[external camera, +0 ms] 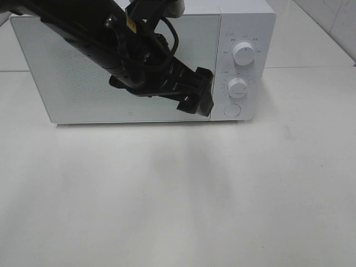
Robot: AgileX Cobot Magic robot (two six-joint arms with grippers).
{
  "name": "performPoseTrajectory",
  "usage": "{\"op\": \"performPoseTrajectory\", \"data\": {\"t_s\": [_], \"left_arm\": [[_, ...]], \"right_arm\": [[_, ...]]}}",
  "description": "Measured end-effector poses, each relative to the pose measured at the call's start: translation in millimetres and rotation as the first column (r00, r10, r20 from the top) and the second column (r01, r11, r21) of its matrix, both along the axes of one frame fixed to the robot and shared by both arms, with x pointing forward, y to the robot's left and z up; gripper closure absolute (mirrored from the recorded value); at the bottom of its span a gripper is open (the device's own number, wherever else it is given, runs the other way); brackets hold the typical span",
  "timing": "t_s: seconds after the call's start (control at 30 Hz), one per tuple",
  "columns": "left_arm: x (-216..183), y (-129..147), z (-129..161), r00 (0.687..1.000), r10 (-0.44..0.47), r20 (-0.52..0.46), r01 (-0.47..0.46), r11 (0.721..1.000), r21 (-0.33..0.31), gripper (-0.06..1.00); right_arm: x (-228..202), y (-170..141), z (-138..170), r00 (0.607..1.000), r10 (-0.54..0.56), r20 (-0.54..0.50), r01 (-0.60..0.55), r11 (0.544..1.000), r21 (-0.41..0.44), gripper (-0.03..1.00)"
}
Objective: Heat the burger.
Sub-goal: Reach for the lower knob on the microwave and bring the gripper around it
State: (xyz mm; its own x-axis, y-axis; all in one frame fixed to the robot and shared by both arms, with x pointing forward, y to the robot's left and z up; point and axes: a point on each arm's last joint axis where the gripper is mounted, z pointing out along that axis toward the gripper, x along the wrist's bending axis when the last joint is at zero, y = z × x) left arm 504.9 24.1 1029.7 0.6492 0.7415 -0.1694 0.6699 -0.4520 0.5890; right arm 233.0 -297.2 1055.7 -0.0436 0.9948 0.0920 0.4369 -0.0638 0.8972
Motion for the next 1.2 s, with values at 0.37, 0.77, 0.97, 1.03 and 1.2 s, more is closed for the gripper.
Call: {"op": "performPoseTrajectory", "data": {"t_s": [0.37,0.77,0.97,1.03,1.2], "left_arm": [[-26,24,10,0.984,-0.018,-0.179,0.051,0.982,0.184,-0.04],[-47,86,30,0.978,0.186,-0.094,-0.160,0.960,0.231,-0.04],[-51,151,47,0.936,0.341,-0.091,-0.326,0.934,0.147,-0.04],[-52,163,51,0.926,0.367,-0.083,-0.355,0.925,0.133,-0.04],[-72,225,69,0.863,0.505,-0.024,-0.500,0.860,0.103,-0.04]], "right_arm": [[0,0,0,1.000,0.000,0.000,0.000,1.000,0.000,0.22],[0,0,0,1.000,0.000,0.000,0.000,1.000,0.000,0.22],[0,0,0,1.000,0.000,0.000,0.000,1.000,0.000,0.22],[0,0,0,1.000,0.000,0.000,0.000,1.000,0.000,0.22],[0,0,0,1.000,0.000,0.000,0.000,1.000,0.000,0.22]]}}
